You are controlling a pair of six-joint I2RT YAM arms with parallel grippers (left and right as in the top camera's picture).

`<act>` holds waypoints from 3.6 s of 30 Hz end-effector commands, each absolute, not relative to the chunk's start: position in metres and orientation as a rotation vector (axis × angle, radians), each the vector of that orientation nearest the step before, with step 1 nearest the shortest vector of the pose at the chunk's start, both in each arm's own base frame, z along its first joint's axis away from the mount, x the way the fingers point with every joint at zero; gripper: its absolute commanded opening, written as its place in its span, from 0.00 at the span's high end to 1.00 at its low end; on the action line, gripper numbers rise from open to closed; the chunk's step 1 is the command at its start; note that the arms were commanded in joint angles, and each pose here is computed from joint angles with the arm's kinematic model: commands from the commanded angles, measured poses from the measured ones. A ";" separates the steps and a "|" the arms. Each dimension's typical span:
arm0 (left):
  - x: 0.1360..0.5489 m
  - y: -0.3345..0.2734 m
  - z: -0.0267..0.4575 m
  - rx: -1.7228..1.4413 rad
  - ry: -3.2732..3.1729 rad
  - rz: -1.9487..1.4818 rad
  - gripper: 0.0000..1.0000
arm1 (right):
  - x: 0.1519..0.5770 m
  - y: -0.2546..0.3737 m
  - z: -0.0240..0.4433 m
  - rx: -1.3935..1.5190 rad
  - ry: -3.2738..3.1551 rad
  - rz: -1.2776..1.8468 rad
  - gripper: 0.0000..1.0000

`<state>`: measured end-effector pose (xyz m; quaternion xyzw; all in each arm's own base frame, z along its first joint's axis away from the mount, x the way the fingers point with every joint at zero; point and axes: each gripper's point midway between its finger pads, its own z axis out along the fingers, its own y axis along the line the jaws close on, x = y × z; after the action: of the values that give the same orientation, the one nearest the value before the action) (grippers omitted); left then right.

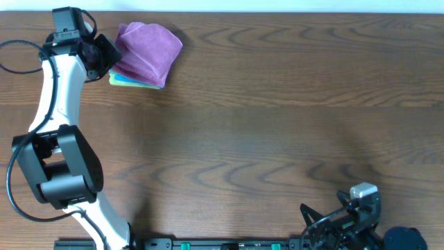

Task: Fold the cloth

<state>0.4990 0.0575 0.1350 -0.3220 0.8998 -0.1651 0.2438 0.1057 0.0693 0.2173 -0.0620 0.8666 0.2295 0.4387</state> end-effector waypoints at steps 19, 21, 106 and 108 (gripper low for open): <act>0.433 0.016 0.240 -0.496 2.461 -0.616 0.05 | 0.106 0.069 0.216 -0.136 2.158 0.576 0.01; 0.425 0.014 0.247 -0.508 2.458 -0.615 0.05 | 0.106 0.069 0.216 -0.136 2.158 0.576 0.01; 0.160 0.029 0.064 -0.166 2.299 0.177 0.05 | 0.106 0.069 0.216 -0.136 2.158 0.576 0.01; 0.160 0.029 0.064 -0.166 2.299 0.177 0.05 | 0.106 0.069 0.216 -0.136 2.158 0.576 0.01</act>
<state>0.1713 0.0257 0.0783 -0.0726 0.8959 0.0540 0.4349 0.1060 0.0694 0.2156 -0.0607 0.8679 0.2294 0.4363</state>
